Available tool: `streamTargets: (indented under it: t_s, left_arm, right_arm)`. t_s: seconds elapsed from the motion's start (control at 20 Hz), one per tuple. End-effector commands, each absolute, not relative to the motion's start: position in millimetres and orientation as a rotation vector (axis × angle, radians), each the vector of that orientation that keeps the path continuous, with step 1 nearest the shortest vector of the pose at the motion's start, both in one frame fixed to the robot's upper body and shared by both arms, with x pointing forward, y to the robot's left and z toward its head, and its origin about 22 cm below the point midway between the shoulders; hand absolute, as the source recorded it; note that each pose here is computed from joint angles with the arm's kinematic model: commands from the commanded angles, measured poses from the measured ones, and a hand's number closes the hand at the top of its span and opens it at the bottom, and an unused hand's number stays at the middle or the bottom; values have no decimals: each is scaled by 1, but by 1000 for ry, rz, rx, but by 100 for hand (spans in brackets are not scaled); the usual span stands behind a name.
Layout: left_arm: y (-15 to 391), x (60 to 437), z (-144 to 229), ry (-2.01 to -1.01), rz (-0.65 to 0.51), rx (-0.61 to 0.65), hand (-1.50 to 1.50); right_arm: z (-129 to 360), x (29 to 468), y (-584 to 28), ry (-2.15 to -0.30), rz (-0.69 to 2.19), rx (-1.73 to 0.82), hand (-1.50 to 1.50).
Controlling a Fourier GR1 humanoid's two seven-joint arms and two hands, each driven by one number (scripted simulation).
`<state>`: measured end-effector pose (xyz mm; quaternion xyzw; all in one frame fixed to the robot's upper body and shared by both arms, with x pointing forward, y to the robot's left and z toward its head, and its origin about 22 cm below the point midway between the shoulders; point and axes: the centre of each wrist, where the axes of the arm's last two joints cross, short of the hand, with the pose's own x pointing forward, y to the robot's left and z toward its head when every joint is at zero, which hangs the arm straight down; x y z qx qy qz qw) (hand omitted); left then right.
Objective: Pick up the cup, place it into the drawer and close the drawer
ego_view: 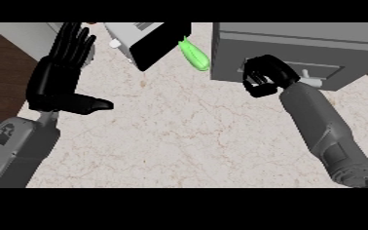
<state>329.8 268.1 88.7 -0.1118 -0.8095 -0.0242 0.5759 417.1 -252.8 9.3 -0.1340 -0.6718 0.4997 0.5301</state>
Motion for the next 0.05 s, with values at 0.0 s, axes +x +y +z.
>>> streamTargets:
  t_s: [0.0]
  left_arm:
    - [275,329,86,-1887,-53,-258,-150]
  right_arm:
    - [56,437,-283,-1565,1055,-540,150]
